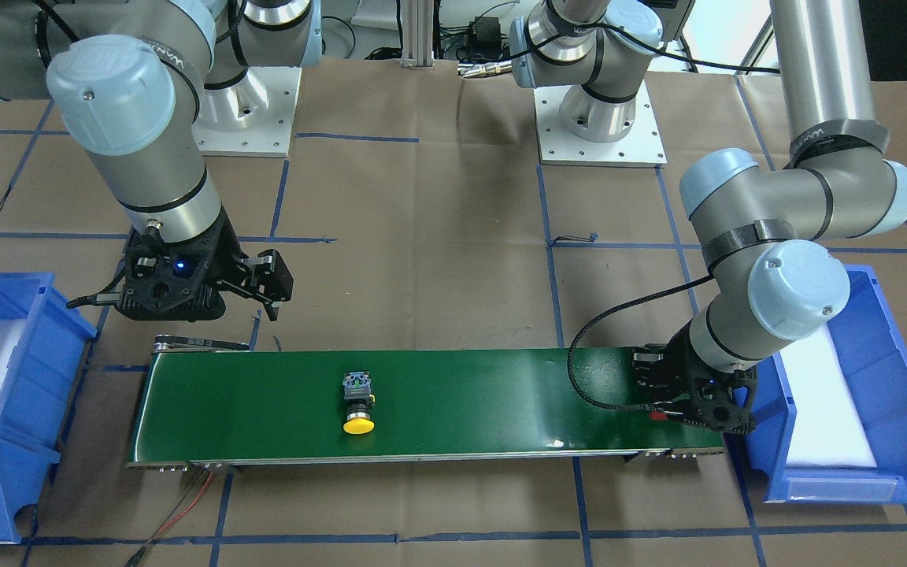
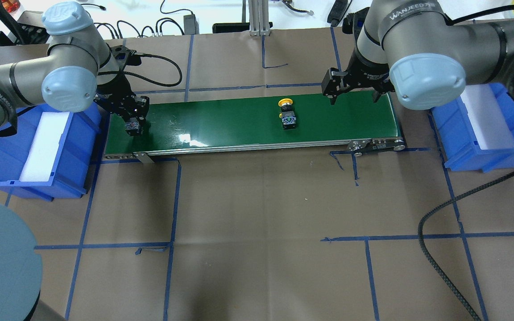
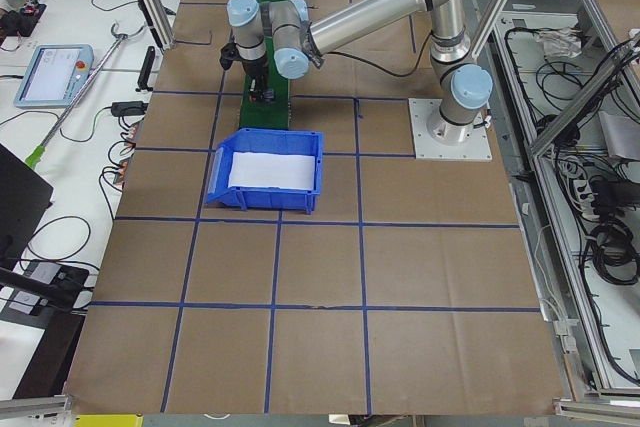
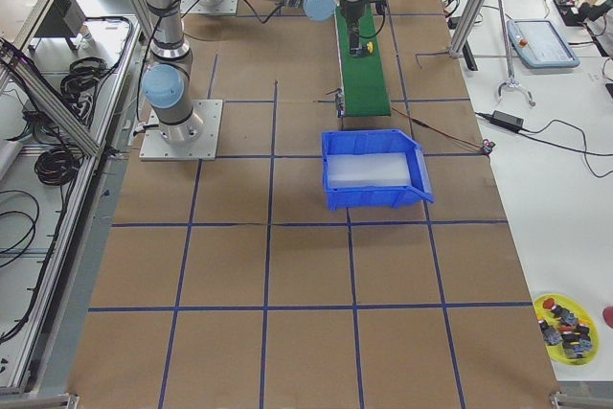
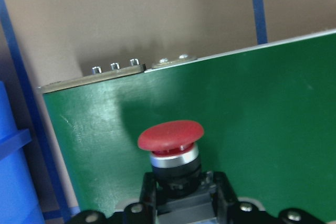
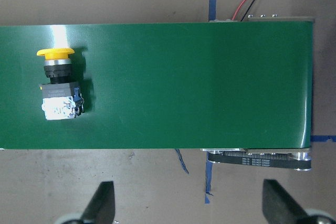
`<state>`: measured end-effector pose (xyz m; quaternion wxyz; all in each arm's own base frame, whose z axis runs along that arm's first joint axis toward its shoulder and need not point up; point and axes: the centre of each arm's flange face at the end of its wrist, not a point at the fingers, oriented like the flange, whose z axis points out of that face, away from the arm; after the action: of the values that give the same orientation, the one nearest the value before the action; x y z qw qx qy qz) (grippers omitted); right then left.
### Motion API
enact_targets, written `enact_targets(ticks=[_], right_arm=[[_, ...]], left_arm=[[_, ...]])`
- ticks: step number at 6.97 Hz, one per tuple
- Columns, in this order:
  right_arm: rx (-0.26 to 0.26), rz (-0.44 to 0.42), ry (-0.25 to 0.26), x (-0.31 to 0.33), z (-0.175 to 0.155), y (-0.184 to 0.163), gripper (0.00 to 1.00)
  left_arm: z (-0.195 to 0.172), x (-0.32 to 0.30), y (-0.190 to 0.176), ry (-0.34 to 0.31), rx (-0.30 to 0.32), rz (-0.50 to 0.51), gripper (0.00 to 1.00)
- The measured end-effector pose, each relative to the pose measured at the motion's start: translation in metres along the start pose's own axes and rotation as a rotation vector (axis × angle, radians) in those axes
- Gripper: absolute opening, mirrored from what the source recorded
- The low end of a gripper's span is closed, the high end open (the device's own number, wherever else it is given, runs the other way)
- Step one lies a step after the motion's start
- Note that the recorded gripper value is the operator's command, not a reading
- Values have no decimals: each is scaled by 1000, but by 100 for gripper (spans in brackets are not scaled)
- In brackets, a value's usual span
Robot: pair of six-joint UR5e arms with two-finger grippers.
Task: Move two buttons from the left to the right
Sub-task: 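Place the red button on the belt with left gripper while right gripper lowers, then grasp the yellow button on the belt with the right gripper while the left gripper rises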
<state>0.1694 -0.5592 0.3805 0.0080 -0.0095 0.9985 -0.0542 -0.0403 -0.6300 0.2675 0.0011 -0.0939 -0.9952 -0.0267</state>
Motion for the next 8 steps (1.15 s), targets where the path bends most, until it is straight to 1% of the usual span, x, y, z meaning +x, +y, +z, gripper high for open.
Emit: enact_targets(ticks=[1, 2, 4, 5, 6, 7, 8], right_arm=[[5, 0, 0, 0, 4, -3, 100], [8, 0, -1, 0, 6, -5, 100], [16, -2, -6, -1, 11, -8, 100], [22, -2, -7, 0, 15, -12, 100], [37, 0, -8, 0, 20, -17, 100], [56, 5, -11, 0, 27, -24, 100], [90, 11, -13, 2, 34, -34, 100]], left_arm=[[1, 0, 0, 0, -1, 0, 55], [0, 0, 0, 0, 1, -1, 100], [-11, -4, -1, -7, 19, -7, 100], [-25, -9, -4, -15, 39, -13, 100], [-47, -12, -6, -21, 54, -18, 100], [-79, -12, -6, -18, 43, -32, 100], [-114, -8, -2, -9, 23, -60, 100]])
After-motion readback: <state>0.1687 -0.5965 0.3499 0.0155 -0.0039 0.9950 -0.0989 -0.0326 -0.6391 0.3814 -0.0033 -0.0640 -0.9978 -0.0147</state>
